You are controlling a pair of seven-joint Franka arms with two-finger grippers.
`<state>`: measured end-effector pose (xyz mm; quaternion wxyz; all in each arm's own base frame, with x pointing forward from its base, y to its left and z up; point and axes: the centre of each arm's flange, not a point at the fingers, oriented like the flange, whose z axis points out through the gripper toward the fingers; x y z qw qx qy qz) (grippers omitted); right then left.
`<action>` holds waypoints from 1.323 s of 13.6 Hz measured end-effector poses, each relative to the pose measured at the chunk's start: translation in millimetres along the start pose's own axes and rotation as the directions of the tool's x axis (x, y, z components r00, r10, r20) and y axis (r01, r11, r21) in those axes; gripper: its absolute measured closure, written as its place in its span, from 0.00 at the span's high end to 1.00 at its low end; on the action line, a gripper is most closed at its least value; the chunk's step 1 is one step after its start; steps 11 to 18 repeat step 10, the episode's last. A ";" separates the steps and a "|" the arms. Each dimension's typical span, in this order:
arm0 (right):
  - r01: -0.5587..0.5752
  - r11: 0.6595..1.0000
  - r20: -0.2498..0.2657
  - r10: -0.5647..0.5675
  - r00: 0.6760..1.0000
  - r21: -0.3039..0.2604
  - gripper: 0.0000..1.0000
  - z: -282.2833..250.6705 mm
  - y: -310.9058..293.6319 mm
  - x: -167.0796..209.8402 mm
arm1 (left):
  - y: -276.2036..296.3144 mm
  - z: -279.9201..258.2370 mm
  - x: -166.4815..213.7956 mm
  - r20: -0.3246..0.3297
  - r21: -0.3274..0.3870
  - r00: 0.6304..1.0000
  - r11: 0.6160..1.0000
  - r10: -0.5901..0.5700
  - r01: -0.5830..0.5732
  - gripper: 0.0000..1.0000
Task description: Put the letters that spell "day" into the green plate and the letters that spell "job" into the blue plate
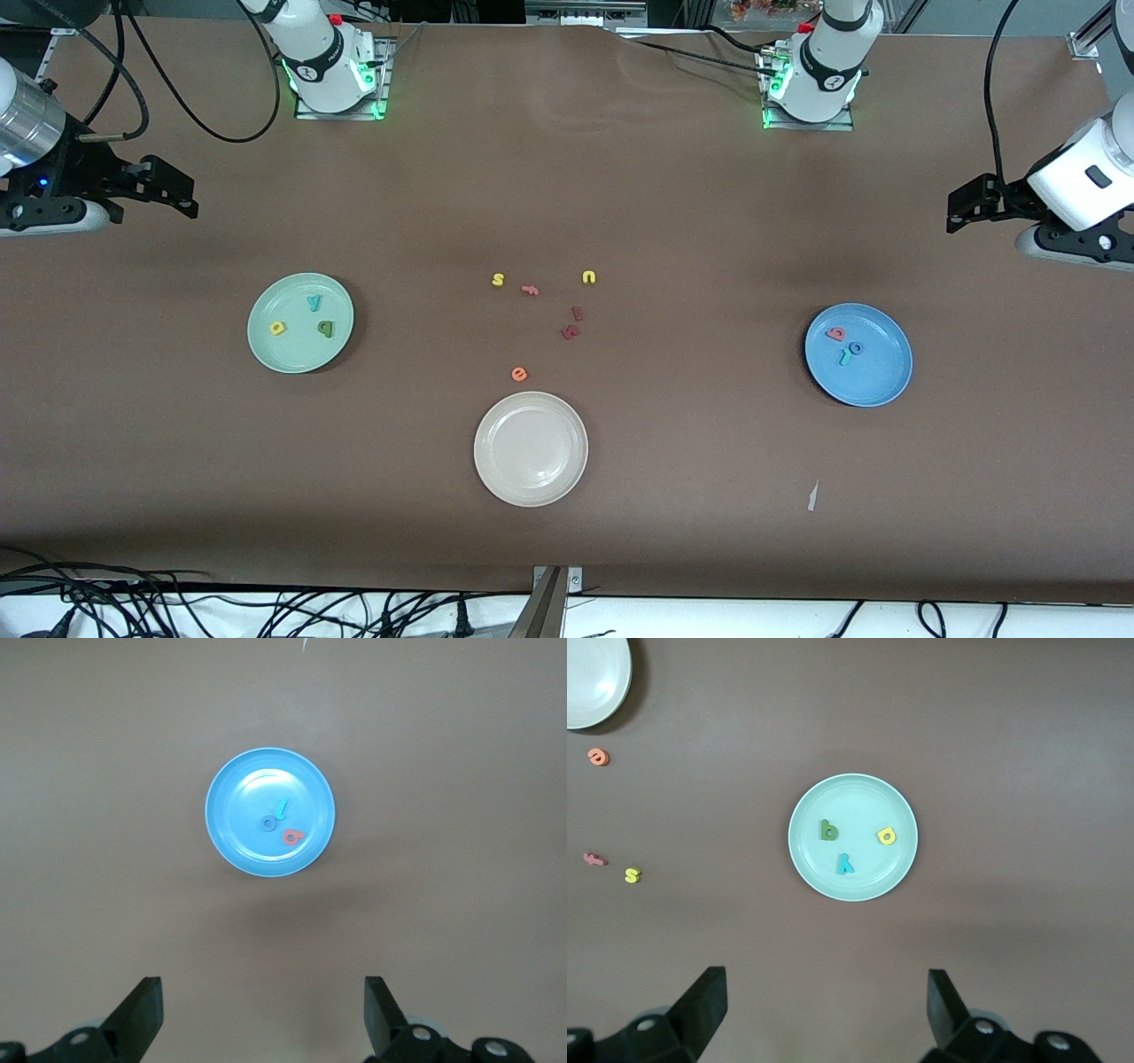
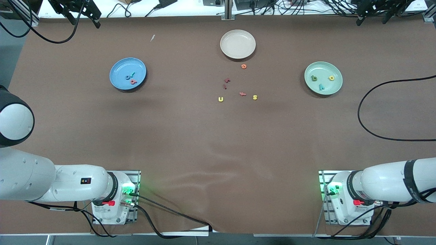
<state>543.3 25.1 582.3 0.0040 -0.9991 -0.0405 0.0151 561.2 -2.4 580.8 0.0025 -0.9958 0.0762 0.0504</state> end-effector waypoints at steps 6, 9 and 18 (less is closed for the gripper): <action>0.000 1.000 0.000 0.000 1.000 0.000 1.00 0.0 0.0 0.0 | -25.0 0.1 -4.3 -0.010 -0.040 0.999 0.998 0.040 -0.040 1.00; 0.000 1.000 0.000 0.000 1.000 0.000 1.00 0.0 0.1 0.0 | -20.0 0.0 -3.3 -0.010 -0.039 0.999 0.998 0.050 -0.050 1.00; 0.000 1.000 0.000 0.000 1.000 0.000 1.00 0.0 0.1 0.0 | -19.1 0.0 -3.2 -0.010 -0.039 0.999 0.998 0.051 -0.052 1.00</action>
